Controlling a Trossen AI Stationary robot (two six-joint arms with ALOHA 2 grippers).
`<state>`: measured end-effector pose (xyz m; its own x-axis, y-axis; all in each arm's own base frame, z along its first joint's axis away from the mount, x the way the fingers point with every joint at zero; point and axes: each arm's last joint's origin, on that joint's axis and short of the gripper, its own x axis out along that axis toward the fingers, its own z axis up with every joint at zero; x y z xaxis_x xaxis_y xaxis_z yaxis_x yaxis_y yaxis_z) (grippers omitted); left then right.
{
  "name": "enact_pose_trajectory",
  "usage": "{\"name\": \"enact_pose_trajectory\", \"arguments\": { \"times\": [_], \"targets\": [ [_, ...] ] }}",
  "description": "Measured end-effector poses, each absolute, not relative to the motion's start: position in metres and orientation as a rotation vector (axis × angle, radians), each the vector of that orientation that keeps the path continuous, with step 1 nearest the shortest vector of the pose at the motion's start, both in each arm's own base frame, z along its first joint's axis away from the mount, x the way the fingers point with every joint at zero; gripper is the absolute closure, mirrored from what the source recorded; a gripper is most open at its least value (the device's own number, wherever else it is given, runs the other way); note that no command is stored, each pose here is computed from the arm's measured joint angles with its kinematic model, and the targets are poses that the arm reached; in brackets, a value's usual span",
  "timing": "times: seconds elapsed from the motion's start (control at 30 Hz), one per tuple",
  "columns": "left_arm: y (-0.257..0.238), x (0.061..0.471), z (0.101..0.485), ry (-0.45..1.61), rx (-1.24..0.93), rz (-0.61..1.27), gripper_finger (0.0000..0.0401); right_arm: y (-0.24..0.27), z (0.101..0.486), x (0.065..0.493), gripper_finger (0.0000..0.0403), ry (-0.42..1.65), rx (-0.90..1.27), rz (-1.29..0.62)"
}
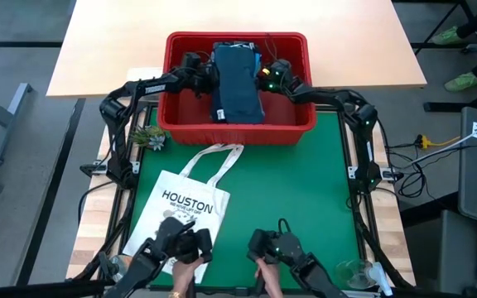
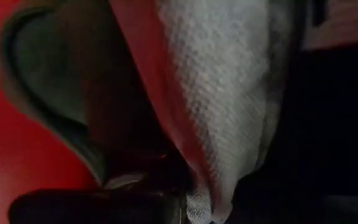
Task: Fold Laundry from Bin
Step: Put the stacked clothes into the bin
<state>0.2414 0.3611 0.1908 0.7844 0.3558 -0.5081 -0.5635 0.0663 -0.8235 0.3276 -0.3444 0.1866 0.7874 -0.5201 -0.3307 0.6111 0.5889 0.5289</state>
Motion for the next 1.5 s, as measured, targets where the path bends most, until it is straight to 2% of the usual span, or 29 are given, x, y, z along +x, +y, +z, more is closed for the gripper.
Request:
{"name": "enact_pose_trajectory", "arguments": {
  "times": [0.17,0.4,0.9,1.0,1.17,1.3,1.5],
  "targets": [
    [0.364,0.243,0.174,0.215,-1.353,0.737,0.0338,-0.344,0.171,0.325,0.0345,0.249,0.61,-0.741],
    [0.365,0.243,0.171,0.225,-1.305,0.761,0.0334,-0.344,0.167,0.323,0.0345,0.309,0.577,-0.784],
    [0.367,0.242,0.172,0.215,-1.295,0.777,0.0247,-0.344,0.167,0.322,0.0341,0.303,0.578,-0.809],
    [0.367,0.242,0.172,0.229,-1.255,0.769,0.0242,-0.345,0.166,0.321,0.0317,0.313,0.576,-0.838],
    [0.368,0.24,0.172,0.245,-1.192,0.781,0.0243,-0.344,0.164,0.319,0.0255,0.348,0.581,-0.873],
    [0.369,0.239,0.172,0.255,-1.154,0.795,0.0244,-0.345,0.162,0.316,0.0215,0.411,0.497,-0.861],
    [0.368,0.237,0.179,0.259,-1.097,0.795,0.0243,-0.345,0.168,0.313,0.0199,0.459,0.39,-0.786]
  ]
}}
